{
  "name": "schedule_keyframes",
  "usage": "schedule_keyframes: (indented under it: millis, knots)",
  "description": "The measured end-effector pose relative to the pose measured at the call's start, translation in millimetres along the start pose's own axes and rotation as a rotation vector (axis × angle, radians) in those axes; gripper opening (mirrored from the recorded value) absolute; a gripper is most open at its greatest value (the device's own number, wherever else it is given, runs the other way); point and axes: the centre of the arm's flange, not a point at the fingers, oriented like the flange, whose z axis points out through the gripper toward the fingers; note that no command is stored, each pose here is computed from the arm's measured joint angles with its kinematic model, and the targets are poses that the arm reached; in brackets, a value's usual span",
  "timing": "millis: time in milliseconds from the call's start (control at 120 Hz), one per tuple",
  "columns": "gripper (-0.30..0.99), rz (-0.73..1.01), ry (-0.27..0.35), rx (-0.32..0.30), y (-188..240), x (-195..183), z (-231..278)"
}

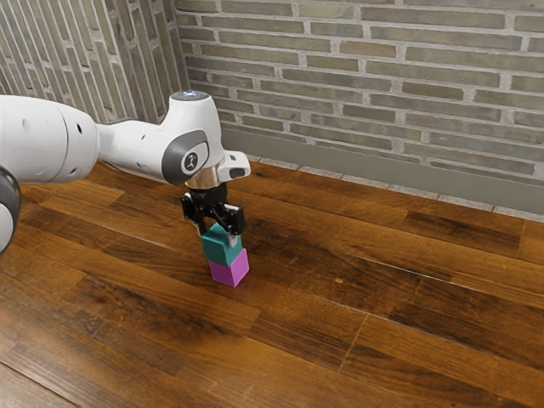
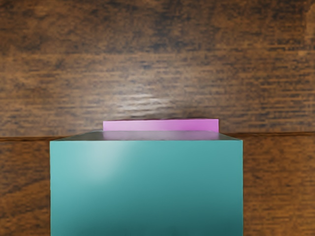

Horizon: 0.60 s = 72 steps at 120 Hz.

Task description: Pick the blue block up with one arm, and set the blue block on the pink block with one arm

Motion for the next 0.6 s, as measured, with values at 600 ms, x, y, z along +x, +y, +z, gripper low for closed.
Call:
schedule_keyframes:
  millis: [600]
  knots:
    - [0.69,-0.022,0.097,0.000,-22.8,-8.1,-80.5]
